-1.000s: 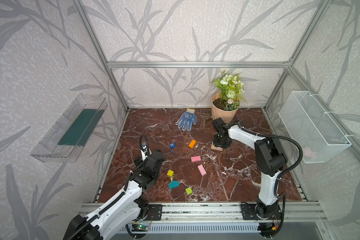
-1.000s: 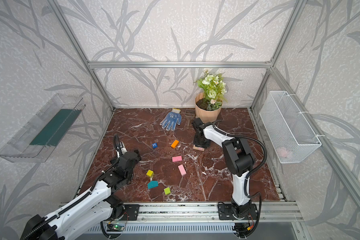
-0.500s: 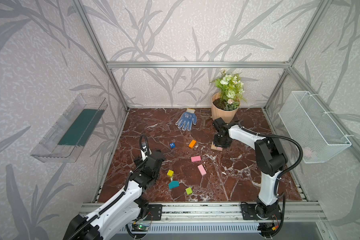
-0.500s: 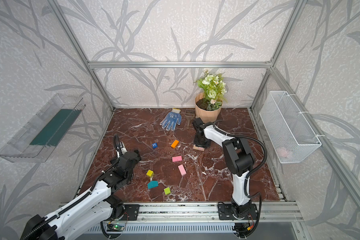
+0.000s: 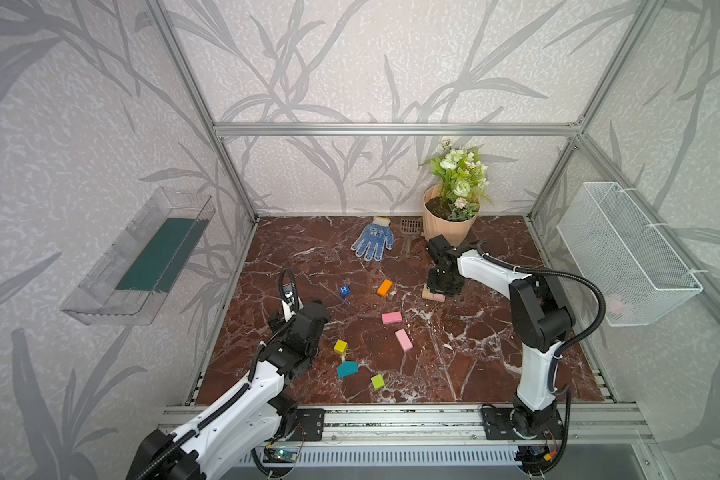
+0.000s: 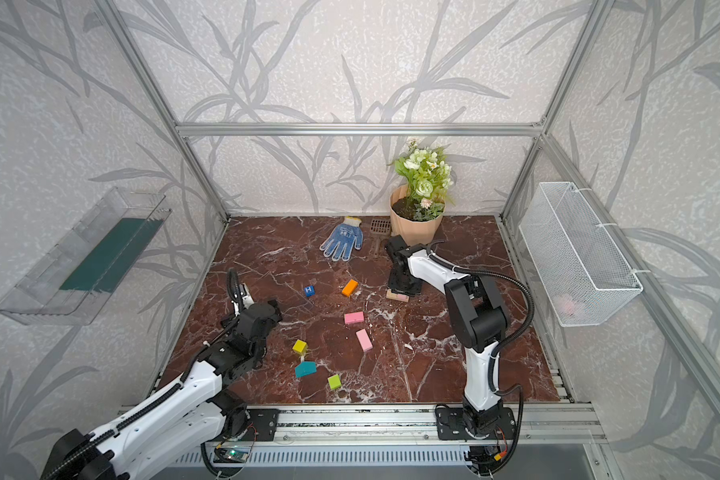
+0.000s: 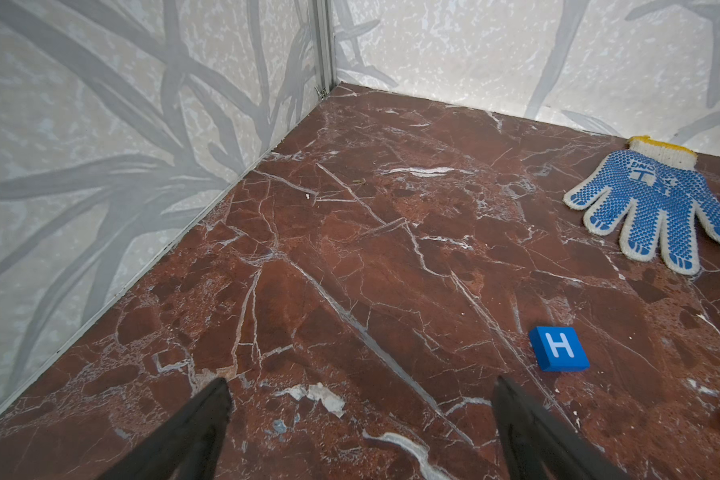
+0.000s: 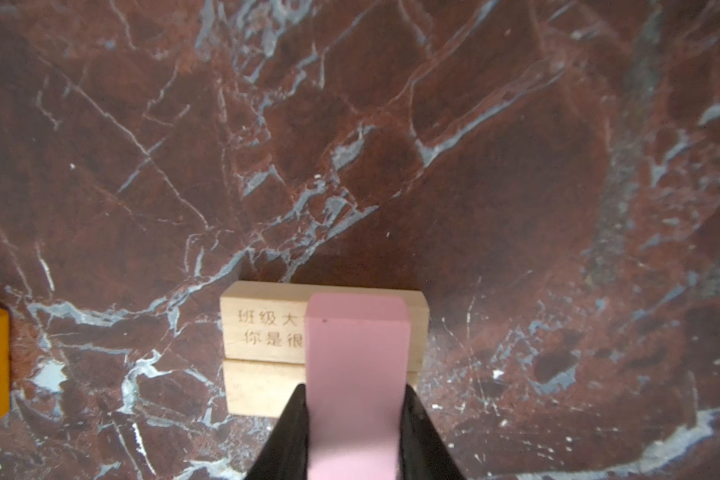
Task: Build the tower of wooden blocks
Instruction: 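Lower the pink block onto the wooden bars with the right gripper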
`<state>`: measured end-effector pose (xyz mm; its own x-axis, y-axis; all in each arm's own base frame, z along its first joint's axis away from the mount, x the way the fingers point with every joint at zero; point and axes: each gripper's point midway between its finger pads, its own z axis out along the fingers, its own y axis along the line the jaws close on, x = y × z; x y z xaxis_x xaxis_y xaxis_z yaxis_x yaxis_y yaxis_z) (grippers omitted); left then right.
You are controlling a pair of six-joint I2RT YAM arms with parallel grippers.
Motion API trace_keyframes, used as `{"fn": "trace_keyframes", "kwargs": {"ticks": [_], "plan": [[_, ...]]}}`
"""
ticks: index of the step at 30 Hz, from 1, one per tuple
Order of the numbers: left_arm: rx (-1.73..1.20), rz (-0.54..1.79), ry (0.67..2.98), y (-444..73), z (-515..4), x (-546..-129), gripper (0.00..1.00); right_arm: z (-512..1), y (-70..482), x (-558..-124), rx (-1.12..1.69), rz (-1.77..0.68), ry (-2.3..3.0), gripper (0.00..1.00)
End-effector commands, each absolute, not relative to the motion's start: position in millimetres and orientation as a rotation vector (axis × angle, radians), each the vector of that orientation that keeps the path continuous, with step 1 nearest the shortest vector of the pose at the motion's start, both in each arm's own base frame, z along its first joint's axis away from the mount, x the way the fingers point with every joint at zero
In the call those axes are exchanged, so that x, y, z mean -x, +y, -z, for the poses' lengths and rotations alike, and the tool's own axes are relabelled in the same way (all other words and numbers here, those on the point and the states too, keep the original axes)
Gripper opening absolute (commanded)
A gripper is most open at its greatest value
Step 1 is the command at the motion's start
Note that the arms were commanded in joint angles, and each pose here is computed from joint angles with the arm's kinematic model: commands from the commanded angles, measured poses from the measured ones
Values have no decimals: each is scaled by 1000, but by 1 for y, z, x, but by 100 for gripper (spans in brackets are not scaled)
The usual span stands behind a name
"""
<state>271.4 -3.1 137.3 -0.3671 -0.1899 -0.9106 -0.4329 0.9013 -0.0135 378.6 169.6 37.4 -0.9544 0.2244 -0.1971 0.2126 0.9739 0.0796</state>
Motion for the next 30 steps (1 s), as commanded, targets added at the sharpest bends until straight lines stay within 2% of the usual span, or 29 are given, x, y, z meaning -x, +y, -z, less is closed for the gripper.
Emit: {"fn": "trace_keyframes", "kwargs": {"ticks": [1,17,25,30], "plan": [[488,-252,1914,-3,-151,-276,98,-32,169,-377,-348,-81,2929,26],[485,-251,1916,-3,-151,-276,98,-30,168,-376,-349,-80,2935,42],[484,-250,1917,-3,-151,-276,98,-31,169,-376,-348,-82,2930,43],[483,-251,1918,-3,-151,-276,98,-32,168,-377,-356,-79,2928,39]]}}
